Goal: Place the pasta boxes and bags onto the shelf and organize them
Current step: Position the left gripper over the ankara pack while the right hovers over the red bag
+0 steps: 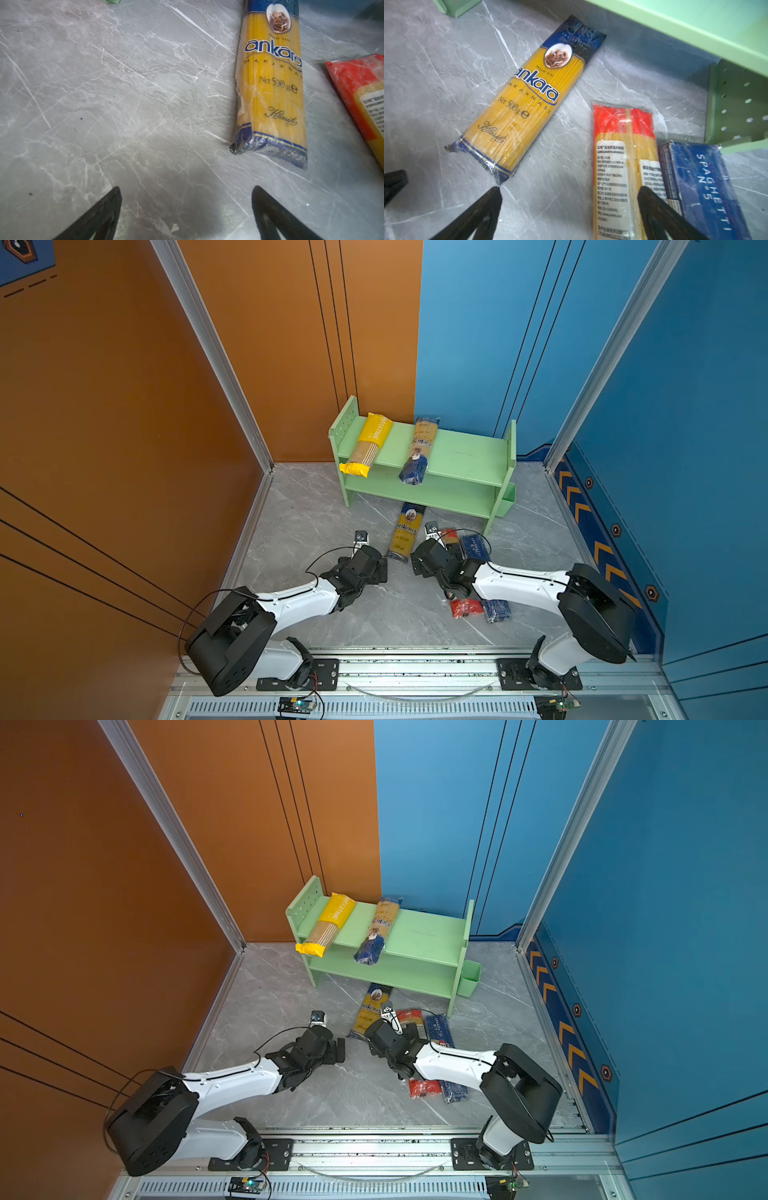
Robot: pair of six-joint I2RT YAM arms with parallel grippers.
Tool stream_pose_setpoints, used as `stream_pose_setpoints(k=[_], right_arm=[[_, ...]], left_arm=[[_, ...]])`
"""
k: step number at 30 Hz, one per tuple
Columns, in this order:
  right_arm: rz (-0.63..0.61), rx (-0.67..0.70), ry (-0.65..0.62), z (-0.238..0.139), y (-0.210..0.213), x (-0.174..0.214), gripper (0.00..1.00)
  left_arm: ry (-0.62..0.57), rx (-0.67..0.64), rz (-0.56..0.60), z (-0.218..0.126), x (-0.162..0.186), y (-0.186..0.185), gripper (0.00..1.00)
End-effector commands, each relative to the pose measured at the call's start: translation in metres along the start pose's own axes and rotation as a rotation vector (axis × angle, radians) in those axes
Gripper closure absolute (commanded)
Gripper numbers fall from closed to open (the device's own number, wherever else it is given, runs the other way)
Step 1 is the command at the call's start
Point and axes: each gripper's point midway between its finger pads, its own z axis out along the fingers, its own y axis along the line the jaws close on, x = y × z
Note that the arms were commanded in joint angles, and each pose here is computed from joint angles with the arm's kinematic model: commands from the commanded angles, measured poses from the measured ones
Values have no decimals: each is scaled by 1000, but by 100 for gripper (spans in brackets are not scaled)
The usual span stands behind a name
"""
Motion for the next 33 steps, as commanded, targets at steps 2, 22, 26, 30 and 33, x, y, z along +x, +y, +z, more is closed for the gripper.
stream_pose_setpoints(k=[2,22,26,30,33], right_arm=[[-17,-14,39,-9,-18,12,0],[117,21,17,-27,-73,24,0],[135,25,12,-29,-79,27,0],[147,25,8,-31,-82,29,0],[157,28,5,-32,-85,30,0]], left_arm=[[-45,72,43,1,-17,-23,2],[-145,165,135,24,-25,-82,2],[-146,179,142,33,-22,-90,2],[-148,191,141,41,-19,-96,2],[-152,195,135,46,-17,-98,2]])
